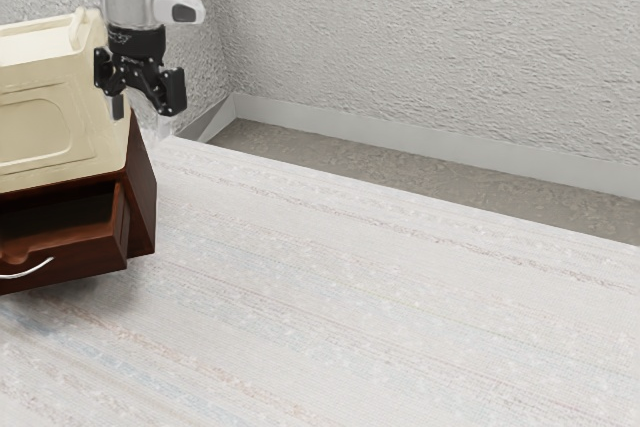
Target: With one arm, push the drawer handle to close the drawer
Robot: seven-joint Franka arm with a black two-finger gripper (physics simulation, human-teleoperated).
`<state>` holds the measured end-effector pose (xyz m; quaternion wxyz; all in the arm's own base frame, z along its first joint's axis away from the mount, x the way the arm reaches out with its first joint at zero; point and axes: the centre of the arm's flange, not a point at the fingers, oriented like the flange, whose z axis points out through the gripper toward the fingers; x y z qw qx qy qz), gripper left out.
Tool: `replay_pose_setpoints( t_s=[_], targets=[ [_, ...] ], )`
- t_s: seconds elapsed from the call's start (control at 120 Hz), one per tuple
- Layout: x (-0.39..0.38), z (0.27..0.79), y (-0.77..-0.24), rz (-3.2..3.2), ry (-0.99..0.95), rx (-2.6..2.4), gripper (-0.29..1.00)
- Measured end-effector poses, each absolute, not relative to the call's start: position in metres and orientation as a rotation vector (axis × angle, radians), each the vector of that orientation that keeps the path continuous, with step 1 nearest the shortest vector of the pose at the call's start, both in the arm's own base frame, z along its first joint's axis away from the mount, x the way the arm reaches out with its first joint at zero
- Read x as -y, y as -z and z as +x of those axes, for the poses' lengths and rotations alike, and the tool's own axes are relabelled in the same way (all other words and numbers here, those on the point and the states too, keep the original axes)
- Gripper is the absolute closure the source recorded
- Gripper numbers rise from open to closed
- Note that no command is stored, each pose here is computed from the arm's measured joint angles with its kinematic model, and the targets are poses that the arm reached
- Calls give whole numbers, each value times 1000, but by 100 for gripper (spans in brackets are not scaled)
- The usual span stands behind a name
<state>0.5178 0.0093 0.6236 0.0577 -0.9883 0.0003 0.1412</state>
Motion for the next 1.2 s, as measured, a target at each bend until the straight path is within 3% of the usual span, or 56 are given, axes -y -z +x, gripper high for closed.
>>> replay_pose_setpoints(
  t_s=[0.192, 0.367, 0.508, 0.608, 0.842, 1.2],
  targets=[
    [-8, 549, -646, -3022, -36, -29, 0],
    [-7, 539, -667, -3023, 112, -24, 0],
    [-5, 421, -643, -3010, 49, 94, 0],
    [-26, 381, -599, -3050, -33, 238, 0],
    [-92, 336, -521, -3084, -119, 539, 1],
    [-149, 305, -471, -3008, -122, 666, 31]
  ],
)
